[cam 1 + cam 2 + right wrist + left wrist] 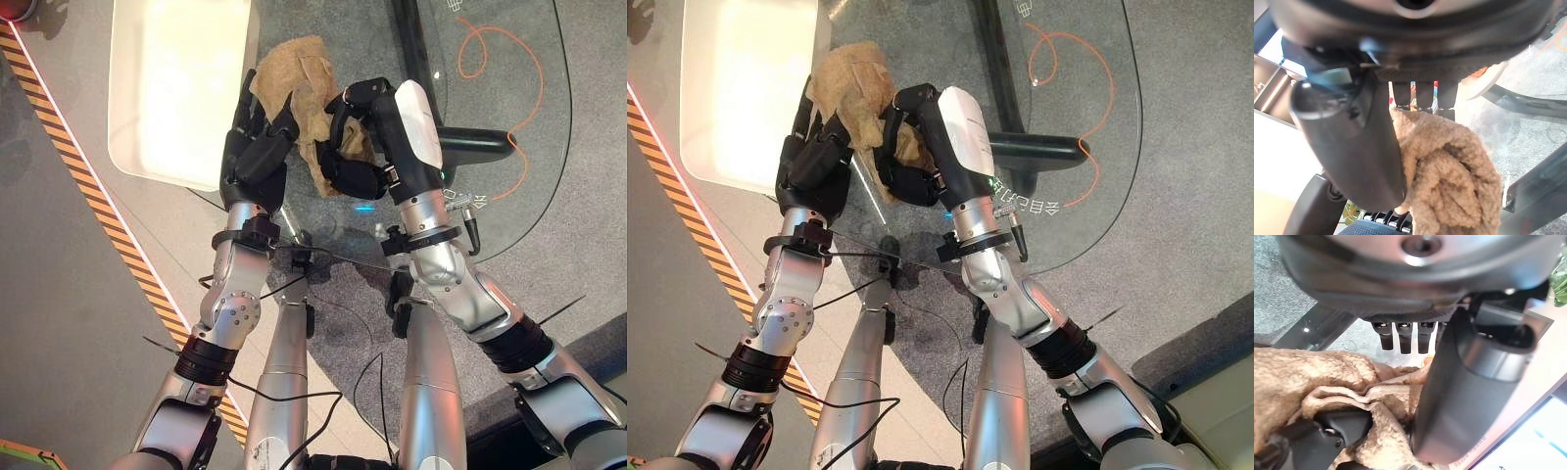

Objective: Wipe the table with a cloth and put it in the basket.

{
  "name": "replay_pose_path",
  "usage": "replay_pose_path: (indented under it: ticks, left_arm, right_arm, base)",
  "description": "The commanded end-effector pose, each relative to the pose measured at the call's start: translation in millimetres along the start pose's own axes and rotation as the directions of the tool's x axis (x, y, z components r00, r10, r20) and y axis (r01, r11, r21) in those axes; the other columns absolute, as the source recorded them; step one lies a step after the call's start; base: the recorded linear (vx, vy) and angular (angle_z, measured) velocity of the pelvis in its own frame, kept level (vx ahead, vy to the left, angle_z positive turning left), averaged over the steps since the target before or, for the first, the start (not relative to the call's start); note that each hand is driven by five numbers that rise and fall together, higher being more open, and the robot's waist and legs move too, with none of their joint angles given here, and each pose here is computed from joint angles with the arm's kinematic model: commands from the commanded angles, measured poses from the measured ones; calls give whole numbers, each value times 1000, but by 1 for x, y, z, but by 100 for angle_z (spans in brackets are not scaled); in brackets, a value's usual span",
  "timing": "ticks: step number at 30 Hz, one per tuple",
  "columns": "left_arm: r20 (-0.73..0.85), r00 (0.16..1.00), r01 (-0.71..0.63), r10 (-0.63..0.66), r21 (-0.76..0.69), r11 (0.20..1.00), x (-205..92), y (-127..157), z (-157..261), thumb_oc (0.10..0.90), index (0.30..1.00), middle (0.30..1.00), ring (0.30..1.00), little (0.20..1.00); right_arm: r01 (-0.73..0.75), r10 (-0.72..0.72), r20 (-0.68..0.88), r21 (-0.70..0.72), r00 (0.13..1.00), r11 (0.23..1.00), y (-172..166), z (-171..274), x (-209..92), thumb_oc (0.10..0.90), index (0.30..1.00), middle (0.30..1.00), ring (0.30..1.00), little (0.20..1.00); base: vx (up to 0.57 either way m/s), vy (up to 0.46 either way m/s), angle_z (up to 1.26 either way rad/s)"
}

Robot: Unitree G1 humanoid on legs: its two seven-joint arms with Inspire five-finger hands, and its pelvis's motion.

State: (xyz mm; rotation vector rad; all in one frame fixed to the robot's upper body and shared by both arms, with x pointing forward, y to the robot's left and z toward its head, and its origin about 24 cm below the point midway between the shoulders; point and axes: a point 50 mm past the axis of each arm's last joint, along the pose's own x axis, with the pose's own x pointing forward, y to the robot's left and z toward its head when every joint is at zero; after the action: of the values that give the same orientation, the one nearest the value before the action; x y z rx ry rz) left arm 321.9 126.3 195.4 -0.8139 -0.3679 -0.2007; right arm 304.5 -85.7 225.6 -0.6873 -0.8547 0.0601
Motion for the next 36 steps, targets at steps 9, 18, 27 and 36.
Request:
replay_pose_path:
  ticks: [9,18,27,36]
  left_arm:
    - [115,946,297,-302,58,953,11,-49,28,100,300,300,300,200]
    - [98,941,320,-325,60,945,11,-48,26,100,300,300,300,200]
    - [123,938,319,-322,51,947,12,-50,30,100,300,300,300,200]
    - [225,933,279,-280,34,960,11,-46,40,100,300,300,300,200]
  right_arm:
    - [103,-147,409,128,901,986,-20,86,29,100,300,300,300,200]
    - [98,-141,409,124,902,987,-20,85,29,100,300,300,300,200]
    - [98,-140,409,123,902,988,-20,85,30,100,300,300,300,200]
    - [103,-150,392,138,908,985,-20,83,30,800,900,900,900,900]
  base:
    - [0,0,0]
    - [0,0,0]
    - [0,0,0]
    - [0,0,0]
